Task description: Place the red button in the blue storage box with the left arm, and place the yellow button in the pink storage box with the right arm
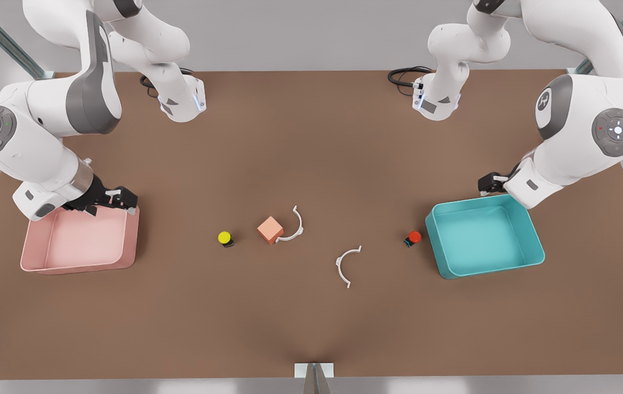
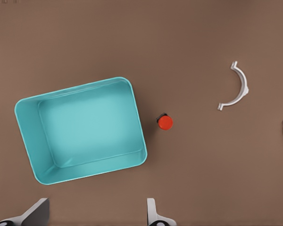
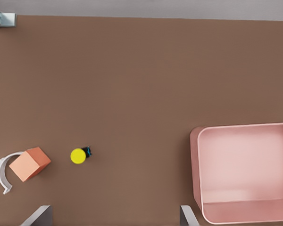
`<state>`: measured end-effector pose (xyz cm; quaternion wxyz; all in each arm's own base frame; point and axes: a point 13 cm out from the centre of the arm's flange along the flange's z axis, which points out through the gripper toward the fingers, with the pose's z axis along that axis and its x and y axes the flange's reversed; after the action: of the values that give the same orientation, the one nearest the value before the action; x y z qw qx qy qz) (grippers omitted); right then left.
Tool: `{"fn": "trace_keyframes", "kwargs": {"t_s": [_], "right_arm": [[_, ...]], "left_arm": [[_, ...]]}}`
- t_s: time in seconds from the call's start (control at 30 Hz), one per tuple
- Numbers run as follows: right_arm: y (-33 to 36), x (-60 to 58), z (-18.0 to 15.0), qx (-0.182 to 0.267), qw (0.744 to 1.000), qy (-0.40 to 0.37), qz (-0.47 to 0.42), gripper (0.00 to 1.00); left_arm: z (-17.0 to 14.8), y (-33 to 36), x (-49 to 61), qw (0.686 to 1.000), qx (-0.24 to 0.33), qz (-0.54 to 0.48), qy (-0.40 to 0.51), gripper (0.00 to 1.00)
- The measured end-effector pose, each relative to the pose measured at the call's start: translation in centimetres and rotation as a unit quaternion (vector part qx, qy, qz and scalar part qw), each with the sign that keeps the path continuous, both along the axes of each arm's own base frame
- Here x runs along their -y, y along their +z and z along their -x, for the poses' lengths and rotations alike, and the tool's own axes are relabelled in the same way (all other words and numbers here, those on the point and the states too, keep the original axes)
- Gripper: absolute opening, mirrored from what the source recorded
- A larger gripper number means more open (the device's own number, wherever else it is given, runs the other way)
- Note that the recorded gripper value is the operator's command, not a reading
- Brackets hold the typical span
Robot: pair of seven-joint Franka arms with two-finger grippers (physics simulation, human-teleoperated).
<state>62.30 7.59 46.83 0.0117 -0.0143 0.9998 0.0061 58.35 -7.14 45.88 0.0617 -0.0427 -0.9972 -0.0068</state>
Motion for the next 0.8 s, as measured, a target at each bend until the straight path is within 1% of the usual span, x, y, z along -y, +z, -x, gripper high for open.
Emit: {"fn": "trace_keyframes", "kwargs": {"t_s": [0.1, 0.2, 0.27, 0.33, 0.4, 0.47, 0.53, 0.6, 0.67, 0.8], "right_arm": [[-0.1, -0.2, 0.0, 0.000, 1.000, 0.001, 0.000, 1.00], [0.0, -0.6, 0.0, 0.001, 1.000, 0.003, -0.001, 1.00], [-0.5, -1.6, -0.1, -0.002, 1.000, 0.011, -0.002, 1.00], [-2.0, -3.3, -0.3, -0.010, 1.000, 0.023, -0.002, 1.00], [-3.9, -6.1, -0.5, -0.017, 0.999, 0.046, 0.005, 1.00], [-8.2, -10.0, -1.1, -0.031, 0.997, 0.076, 0.015, 1.00], [-13.6, -13.1, -1.9, -0.043, 0.994, 0.095, 0.021, 1.00], [-19.1, -15.9, -2.3, -0.052, 0.993, 0.107, 0.023, 1.00], [-23.3, -17.7, -1.9, -0.058, 0.992, 0.114, 0.023, 1.00], [-27.1, -20.4, 0.0, -0.060, 0.990, 0.122, 0.019, 1.00]], "left_arm": [[-0.1, 0.2, 0.8, 1.000, 0.003, -0.001, -0.003, 1.00], [-0.5, -1.4, 6.3, 1.000, 0.007, 0.004, 0.015, 1.00], [-1.5, -3.4, 9.3, 0.998, 0.011, 0.011, 0.061, 1.00], [-2.6, -6.0, 10.2, 0.991, 0.014, 0.012, 0.134, 1.00], [-3.5, -8.2, 11.0, 0.977, 0.020, 0.011, 0.211, 1.00], [-4.1, -9.8, 12.1, 0.957, 0.026, 0.008, 0.288, 1.00], [-3.8, -11.6, 13.2, 0.933, 0.025, -0.003, 0.359, 1.00], [-3.2, -13.8, 13.1, 0.901, 0.022, -0.015, 0.433, 1.00], [-2.5, -16.4, 12.9, 0.866, 0.018, -0.027, 0.500, 1.00], [-1.7, -19.8, 13.6, 0.795, 0.019, -0.040, 0.605, 1.00]]}}
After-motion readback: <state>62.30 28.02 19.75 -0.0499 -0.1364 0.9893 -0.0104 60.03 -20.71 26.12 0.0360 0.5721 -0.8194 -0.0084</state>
